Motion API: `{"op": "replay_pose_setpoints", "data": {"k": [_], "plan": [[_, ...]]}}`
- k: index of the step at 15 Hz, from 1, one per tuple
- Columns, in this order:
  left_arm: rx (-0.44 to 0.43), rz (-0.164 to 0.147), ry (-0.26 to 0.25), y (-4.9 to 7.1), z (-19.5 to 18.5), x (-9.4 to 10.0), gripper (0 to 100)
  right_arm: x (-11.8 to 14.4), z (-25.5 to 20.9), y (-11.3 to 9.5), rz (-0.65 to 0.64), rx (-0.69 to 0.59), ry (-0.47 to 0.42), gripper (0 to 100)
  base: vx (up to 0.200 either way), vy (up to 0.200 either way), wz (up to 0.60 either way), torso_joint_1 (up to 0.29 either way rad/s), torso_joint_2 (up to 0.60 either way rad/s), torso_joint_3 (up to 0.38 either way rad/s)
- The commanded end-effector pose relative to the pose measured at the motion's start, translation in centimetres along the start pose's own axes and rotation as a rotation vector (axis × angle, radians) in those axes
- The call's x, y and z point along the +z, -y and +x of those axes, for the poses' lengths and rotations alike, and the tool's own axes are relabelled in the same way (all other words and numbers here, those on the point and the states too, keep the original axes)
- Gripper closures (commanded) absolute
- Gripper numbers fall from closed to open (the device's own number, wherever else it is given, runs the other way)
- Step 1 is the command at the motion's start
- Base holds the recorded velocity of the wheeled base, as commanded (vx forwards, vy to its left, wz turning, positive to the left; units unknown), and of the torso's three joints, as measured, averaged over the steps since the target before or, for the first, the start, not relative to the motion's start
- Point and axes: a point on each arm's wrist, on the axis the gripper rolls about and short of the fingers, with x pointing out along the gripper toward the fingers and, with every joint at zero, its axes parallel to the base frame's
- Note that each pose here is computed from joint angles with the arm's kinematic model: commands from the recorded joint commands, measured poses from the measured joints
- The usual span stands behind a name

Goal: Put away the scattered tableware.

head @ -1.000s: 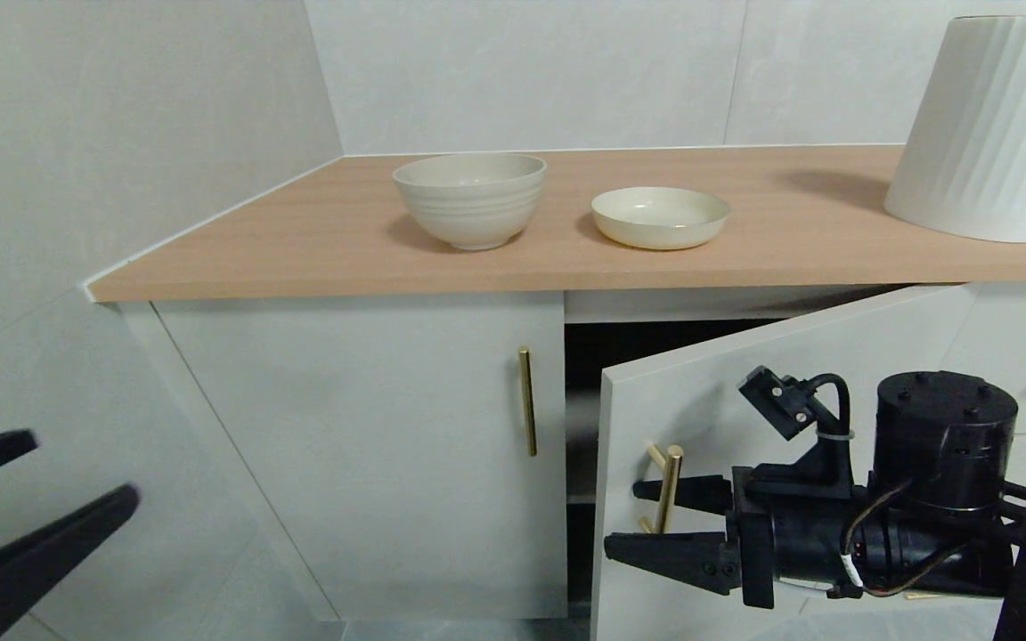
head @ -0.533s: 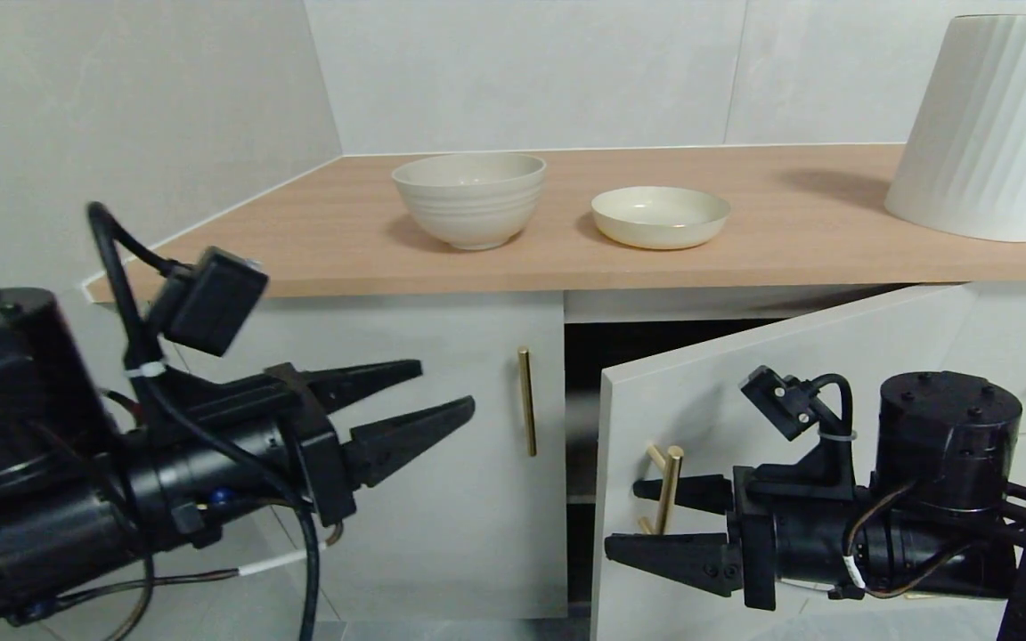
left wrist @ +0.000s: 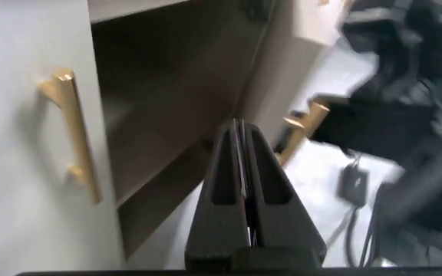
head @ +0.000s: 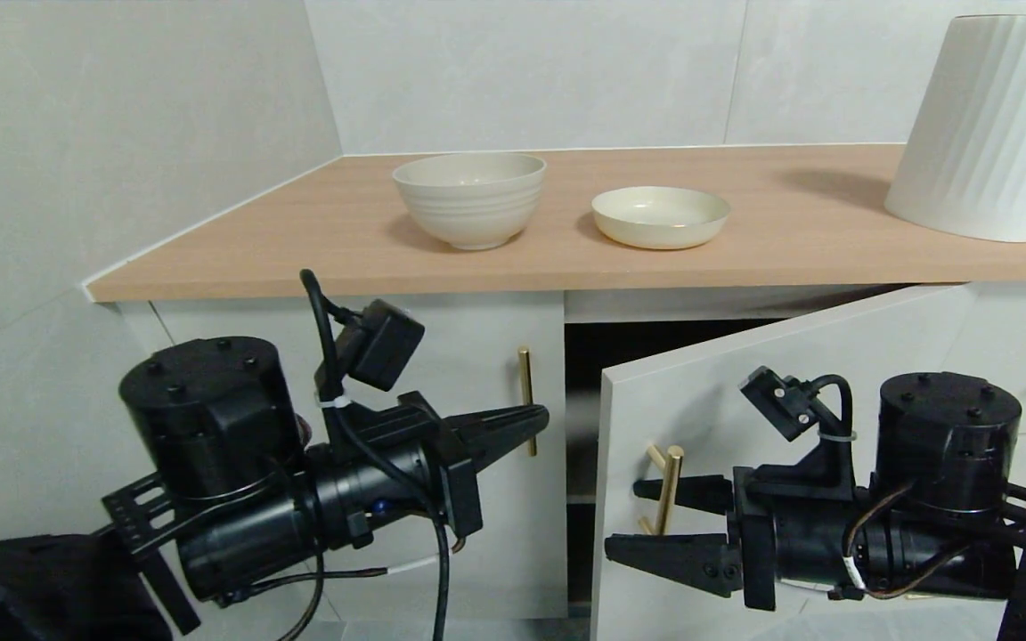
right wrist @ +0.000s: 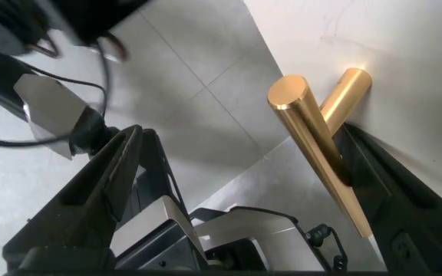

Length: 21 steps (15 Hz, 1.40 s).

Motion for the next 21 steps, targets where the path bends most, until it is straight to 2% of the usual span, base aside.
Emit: {"op": "replay_pose_setpoints", "data": {"k": [1,2,4,6,9,13,19,21], "plan": [[0.001,-0.082,-0.034,-1.5,2.8,-2.6,100,0.0,0.0,0.0,0.000,0.001,0.000,0,0.000,0.000,0.00,0.000,0.00,0.000],[-0.013,-0.092,-0.017,-1.6,3.5,-2.9,100,0.0,0.1,0.0,0.002,0.000,-0.003,0,0.000,0.000,0.00,0.000,0.00,0.000],[-0.037,-0.084,0.004,-1.9,5.3,-3.5,100,0.0,0.1,0.0,0.004,0.000,-0.003,0,0.000,0.000,0.00,0.000,0.00,0.000],[-0.041,-0.085,-0.002,-2.3,6.6,-4.0,100,0.0,0.1,0.0,0.002,0.000,-0.003,0,0.000,0.000,0.00,0.000,0.00,0.000],[-0.060,-0.075,0.021,-2.1,7.3,-3.4,100,-0.1,0.1,0.1,0.003,-0.002,-0.003,0,0.000,0.000,0.00,0.000,0.00,0.000],[-0.117,-0.064,0.022,-0.1,7.8,-3.4,100,-0.4,0.6,0.7,0.017,-0.027,-0.015,0,0.000,0.000,0.00,0.000,0.00,0.000],[-0.131,-0.057,0.026,0.4,7.8,-3.3,100,0.3,-0.4,0.9,-0.004,-0.096,0.037,0,0.000,0.000,0.00,0.000,0.00,0.000],[-0.131,-0.058,0.021,0.4,7.9,-3.4,100,0.6,-2.3,2.3,-0.033,-0.174,0.067,0,0.000,0.000,0.00,0.000,0.00,0.000]]}}
